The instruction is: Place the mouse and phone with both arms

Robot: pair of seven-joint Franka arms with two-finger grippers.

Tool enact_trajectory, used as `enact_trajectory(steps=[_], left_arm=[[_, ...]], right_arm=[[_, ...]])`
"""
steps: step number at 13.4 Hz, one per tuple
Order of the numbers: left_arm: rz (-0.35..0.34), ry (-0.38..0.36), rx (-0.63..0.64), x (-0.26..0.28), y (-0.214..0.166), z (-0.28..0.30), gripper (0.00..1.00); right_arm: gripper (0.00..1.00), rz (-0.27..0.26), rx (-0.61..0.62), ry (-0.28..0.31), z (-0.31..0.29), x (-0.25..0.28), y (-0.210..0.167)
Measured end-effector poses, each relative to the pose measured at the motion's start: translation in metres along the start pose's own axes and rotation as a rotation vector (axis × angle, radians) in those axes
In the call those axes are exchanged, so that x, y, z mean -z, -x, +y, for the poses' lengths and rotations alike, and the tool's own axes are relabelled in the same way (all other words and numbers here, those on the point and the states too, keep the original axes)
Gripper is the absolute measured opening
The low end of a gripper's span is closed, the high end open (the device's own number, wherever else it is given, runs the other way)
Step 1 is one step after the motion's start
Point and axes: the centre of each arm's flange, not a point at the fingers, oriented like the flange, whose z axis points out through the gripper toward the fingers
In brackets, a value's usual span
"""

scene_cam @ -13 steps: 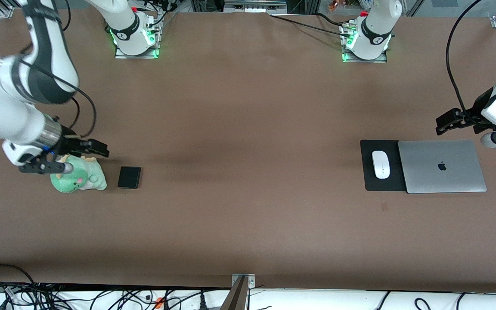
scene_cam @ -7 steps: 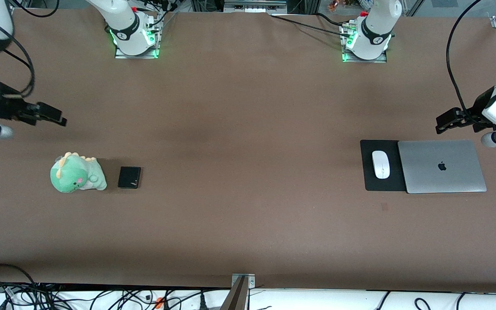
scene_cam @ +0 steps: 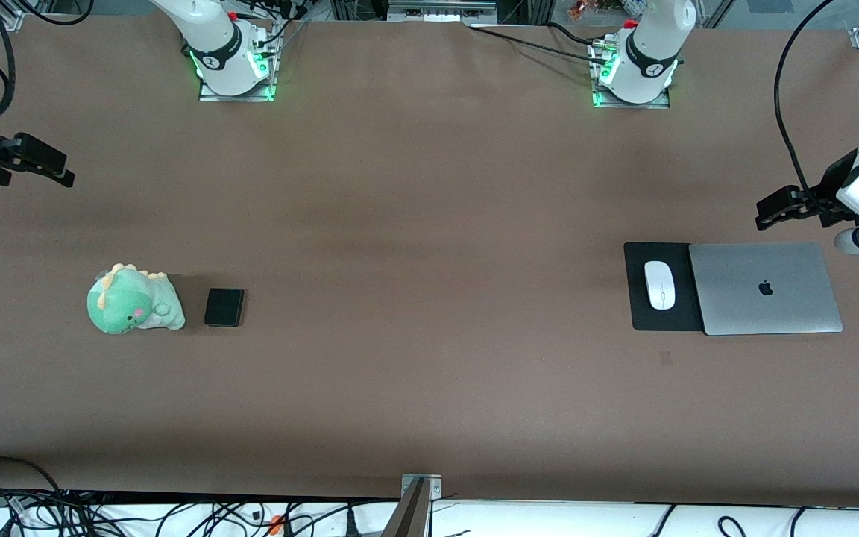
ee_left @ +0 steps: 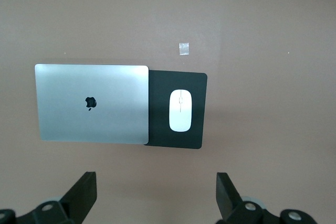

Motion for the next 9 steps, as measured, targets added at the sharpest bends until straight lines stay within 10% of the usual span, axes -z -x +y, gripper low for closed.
enact_trajectory(steps=[9], left_arm=[[-0.001, -0.003, 0.052, 0.008, 0.008, 0.021, 1.0]], right_arm=[[1.0, 0.039, 0.003, 0.004, -0.002, 0.019, -0.005]])
